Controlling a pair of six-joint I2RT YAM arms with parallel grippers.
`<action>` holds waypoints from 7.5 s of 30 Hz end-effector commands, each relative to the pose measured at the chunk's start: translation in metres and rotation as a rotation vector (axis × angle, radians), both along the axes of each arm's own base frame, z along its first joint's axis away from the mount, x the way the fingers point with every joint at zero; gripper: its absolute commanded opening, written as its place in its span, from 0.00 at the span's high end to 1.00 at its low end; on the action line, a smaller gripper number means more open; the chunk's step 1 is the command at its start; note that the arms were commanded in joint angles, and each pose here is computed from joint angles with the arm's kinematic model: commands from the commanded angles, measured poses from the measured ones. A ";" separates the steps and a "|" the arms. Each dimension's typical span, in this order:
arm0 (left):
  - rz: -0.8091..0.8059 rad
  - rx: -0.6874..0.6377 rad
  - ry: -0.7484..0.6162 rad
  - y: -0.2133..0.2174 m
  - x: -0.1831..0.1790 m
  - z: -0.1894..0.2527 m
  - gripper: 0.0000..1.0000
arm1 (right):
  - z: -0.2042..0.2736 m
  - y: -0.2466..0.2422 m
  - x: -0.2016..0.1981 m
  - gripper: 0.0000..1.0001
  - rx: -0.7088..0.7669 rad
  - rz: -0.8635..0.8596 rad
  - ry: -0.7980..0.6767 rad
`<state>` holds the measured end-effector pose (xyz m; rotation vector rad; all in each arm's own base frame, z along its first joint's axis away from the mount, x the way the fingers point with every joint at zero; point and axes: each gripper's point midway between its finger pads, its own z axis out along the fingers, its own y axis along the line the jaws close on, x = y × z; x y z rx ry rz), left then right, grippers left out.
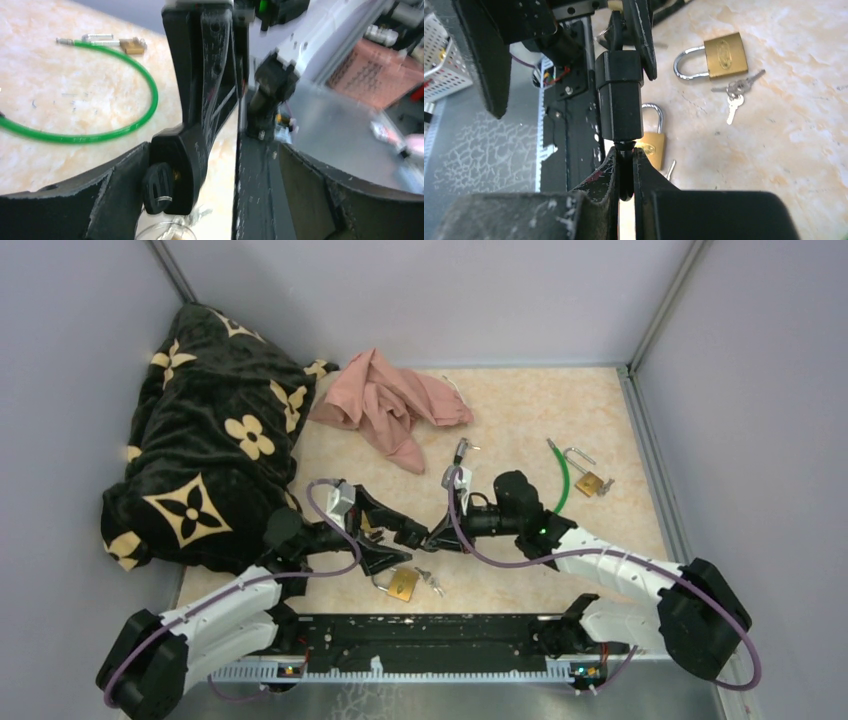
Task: Lock with the key
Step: Lock the lock, then place the key at the center of the board, then place the lock at the center of the board, then pick up the lock from the center of the board.
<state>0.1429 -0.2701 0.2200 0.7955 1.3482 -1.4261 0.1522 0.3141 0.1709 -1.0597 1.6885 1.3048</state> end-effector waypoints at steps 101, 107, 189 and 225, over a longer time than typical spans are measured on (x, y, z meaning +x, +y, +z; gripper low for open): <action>1.044 -0.057 0.442 0.155 0.128 -0.036 0.01 | -0.044 -0.372 0.186 0.03 -0.608 -1.639 0.401; 1.017 -0.097 0.370 0.154 0.123 -0.016 0.01 | -0.092 -0.394 0.203 0.31 -0.654 -1.674 0.589; -0.310 0.226 -0.536 -0.070 0.015 -0.058 0.04 | -0.031 -0.195 0.135 1.00 -0.274 -0.930 0.226; -0.162 0.422 -0.201 0.021 0.030 -0.019 0.01 | -0.045 -0.051 0.102 1.00 -0.348 -0.501 0.274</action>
